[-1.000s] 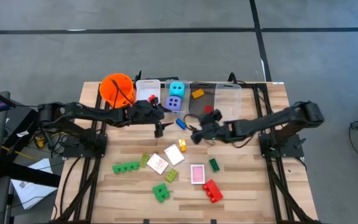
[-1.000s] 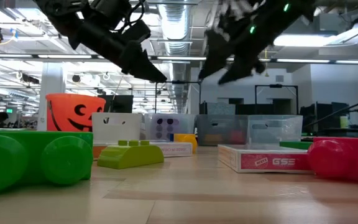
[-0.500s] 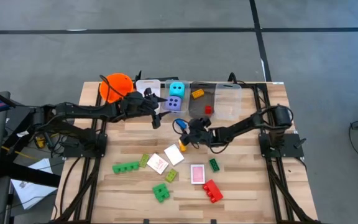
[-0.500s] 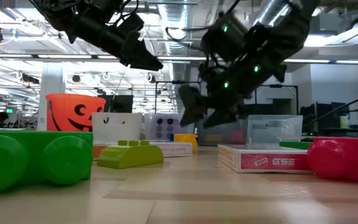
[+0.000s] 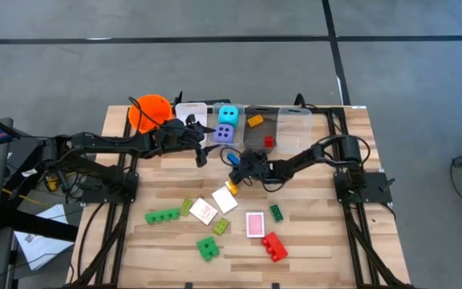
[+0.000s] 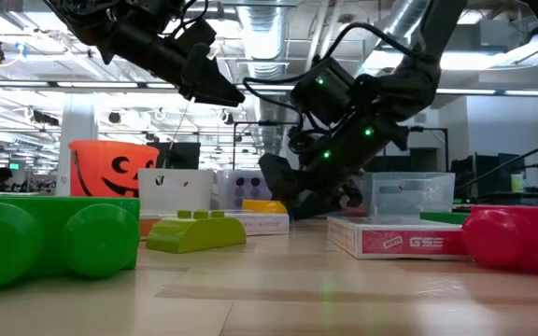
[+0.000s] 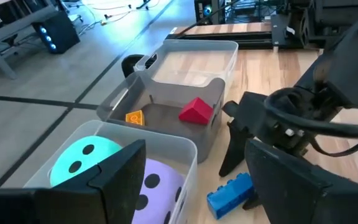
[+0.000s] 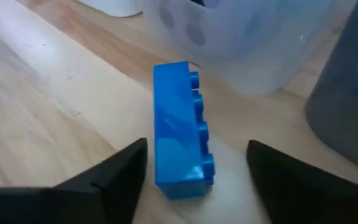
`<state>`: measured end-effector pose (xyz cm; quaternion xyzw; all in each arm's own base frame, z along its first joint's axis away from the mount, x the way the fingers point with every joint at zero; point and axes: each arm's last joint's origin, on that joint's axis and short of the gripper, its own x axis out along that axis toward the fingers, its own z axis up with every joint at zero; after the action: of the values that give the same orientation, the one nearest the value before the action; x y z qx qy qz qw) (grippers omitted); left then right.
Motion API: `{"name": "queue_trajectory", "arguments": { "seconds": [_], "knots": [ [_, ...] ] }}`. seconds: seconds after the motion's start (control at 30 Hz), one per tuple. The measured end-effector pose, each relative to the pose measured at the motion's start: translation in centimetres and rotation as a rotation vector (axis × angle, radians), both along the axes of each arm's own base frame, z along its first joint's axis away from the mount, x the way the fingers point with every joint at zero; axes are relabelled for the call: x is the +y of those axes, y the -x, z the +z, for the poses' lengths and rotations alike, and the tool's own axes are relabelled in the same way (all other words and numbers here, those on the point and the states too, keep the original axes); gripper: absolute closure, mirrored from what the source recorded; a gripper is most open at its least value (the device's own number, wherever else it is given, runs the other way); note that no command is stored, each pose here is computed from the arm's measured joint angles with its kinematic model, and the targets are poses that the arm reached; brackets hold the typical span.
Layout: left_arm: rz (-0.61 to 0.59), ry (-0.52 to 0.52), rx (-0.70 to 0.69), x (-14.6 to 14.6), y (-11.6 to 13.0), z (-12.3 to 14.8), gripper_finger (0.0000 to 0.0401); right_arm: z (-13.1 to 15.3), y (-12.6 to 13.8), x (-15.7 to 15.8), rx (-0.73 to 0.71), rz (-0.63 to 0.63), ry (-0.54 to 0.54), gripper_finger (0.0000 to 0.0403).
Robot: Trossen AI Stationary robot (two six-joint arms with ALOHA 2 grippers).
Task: Pick & Place Toys
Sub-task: Put the blue game piece into the black bin
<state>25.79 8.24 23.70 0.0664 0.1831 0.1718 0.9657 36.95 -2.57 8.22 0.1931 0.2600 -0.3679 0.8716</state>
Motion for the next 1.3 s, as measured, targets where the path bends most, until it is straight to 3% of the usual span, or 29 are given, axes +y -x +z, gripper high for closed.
{"name": "queue_trajectory", "arguments": {
  "seconds": [0.2, 0.23, 0.37, 0.6, 0.87, 1.07, 1.3],
  "knots": [
    [0.003, 0.008, -0.002, 0.0, 0.0, 0.0, 0.0137, 1.6, -0.3, 0.3, -0.025, 0.071, -0.011, 0.0312],
    [0.003, 0.009, -0.002, 0.0, 0.0, 0.0, 0.0137, 1.9, -0.4, 0.5, -0.029, 0.085, -0.006, 0.0317],
    [0.010, 0.027, -0.008, 0.0, 0.0, 0.0, 0.0137, 2.5, -0.3, 1.4, -0.020, 0.133, 0.010, 0.0313],
    [0.010, 0.028, -0.008, 0.0, 0.0, 0.0, 0.0137, 6.7, 0.9, 3.2, -0.026, 0.178, 0.039, 0.0313],
    [0.031, 0.086, -0.032, 0.0, 0.0, 0.0, 0.0137, 14.3, 5.2, 4.7, 0.006, 0.101, 0.256, 0.0313],
    [0.050, 0.140, -0.054, -0.1, 0.0, 0.0, 0.0137, 18.1, 9.2, 3.0, 0.053, -0.025, 0.323, 0.0313],
    [0.069, 0.190, -0.075, -0.1, 0.0, 0.0, 0.0137, 18.7, 10.7, 0.0, 0.123, -0.105, 0.314, 0.0313]
  ]
}}
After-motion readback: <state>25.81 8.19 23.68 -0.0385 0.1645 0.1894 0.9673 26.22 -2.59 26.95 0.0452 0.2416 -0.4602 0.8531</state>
